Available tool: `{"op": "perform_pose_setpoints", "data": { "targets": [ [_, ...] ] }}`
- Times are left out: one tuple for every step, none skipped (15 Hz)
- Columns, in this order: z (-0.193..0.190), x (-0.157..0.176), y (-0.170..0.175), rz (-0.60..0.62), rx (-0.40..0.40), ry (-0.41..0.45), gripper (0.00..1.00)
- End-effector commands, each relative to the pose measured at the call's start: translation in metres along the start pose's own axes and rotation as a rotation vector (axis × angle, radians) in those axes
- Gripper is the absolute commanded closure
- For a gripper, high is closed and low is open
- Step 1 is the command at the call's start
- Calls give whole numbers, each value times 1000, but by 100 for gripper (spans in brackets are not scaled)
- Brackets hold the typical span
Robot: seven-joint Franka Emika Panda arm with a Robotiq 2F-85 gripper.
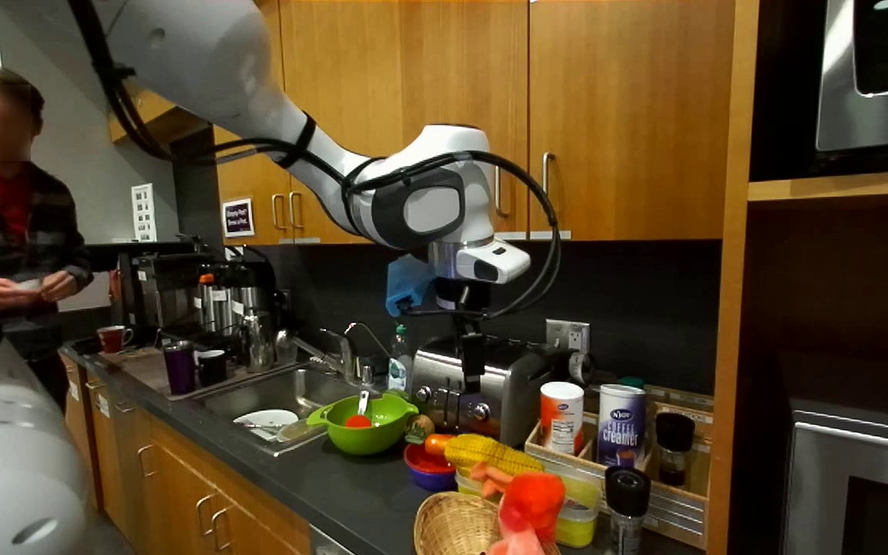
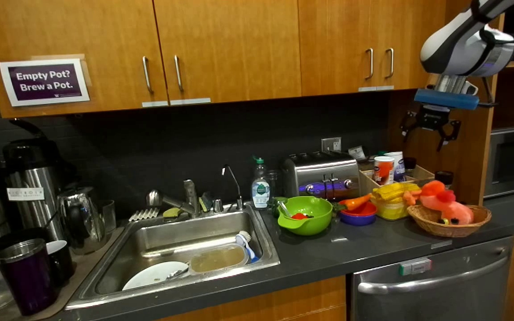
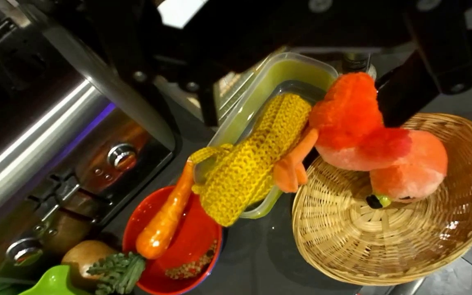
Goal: Pick up the yellow towel and wipe the second upper kitchen cabinet from the right, put the yellow towel on the kitchen counter
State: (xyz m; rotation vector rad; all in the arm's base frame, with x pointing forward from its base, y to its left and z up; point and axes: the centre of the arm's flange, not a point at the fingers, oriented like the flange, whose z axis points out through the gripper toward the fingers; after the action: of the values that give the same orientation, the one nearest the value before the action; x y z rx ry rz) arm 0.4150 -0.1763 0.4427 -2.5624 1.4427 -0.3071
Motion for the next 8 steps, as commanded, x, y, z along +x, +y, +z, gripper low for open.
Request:
{"op": "perform_pose_setpoints", "data": {
  "targets": [
    [16,16,-14,28,-20,54,0],
    [20,20,-14,36,-28,62,0],
    [26,25,-13,49,-45,52,0],
    [31,29,-12,65,-57,38,0],
    [36,33,-9,80,-75,26,0],
    [41,37,-8,88,-85,21,0],
    [45,39,-6,93,-94,17,0],
    [48,40,-6,92,-99,17,0]
  ]
}}
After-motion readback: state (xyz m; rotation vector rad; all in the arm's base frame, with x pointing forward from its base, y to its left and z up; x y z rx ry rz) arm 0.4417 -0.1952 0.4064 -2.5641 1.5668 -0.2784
